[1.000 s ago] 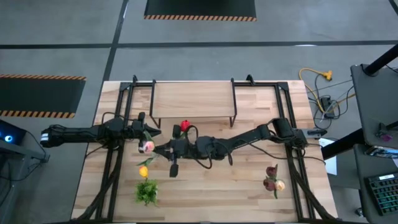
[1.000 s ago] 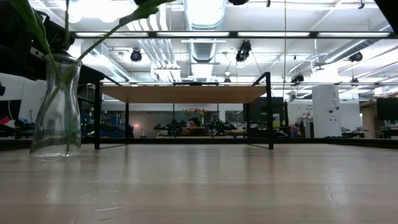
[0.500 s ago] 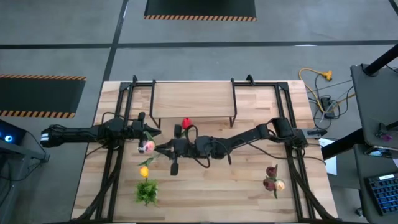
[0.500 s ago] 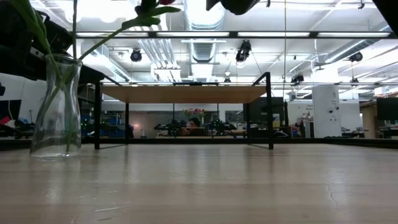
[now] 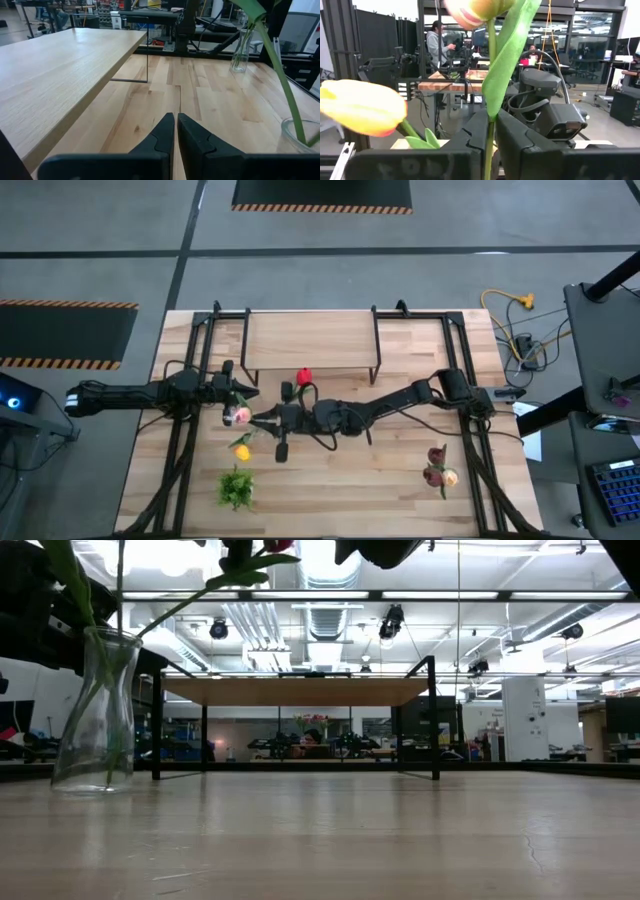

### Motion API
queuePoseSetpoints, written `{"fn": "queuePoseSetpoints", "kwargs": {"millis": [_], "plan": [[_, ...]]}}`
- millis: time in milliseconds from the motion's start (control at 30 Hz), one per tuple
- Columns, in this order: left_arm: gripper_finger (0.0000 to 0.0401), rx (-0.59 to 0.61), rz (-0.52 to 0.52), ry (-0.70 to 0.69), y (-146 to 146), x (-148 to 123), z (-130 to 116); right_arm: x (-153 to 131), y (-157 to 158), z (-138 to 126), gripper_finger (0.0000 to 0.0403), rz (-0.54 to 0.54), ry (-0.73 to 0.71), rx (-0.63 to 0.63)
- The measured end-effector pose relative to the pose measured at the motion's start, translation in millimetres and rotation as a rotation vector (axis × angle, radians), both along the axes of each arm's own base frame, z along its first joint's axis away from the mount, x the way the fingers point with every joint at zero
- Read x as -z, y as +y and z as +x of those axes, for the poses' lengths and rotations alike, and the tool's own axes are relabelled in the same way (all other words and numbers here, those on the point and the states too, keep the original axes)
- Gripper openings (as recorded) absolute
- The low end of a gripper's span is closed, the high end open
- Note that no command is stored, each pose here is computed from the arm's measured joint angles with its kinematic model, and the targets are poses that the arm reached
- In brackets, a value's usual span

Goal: Pick and place flowers into a vace then onto a shelf
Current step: Put the pink flower into the left transparent flower vase

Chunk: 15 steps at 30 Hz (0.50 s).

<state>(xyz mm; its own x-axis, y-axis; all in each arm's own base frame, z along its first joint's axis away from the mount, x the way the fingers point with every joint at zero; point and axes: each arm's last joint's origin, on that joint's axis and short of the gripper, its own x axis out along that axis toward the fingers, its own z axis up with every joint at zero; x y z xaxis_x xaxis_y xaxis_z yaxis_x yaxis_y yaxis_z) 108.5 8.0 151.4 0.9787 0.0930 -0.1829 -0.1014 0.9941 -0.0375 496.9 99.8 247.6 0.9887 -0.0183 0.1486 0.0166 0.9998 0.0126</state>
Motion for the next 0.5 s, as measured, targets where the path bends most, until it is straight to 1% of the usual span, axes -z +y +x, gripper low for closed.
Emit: {"fn": "queuePoseSetpoints", "kwargs": {"millis": [167,333,500], "plan": [[0.0005,0.000,0.000,0.000,0,0,0,1,-1,0,0.0070,0.017,0.013,0.000],[0.0005,0.000,0.000,0.000,0,0,0,0,-1,2,0.0124,-0.002,0.048,0.001],[0.0005,0.000,0.000,0.000,0,0,0,-12,5,7,0.0170,-0.032,0.152,-0.006]]}}
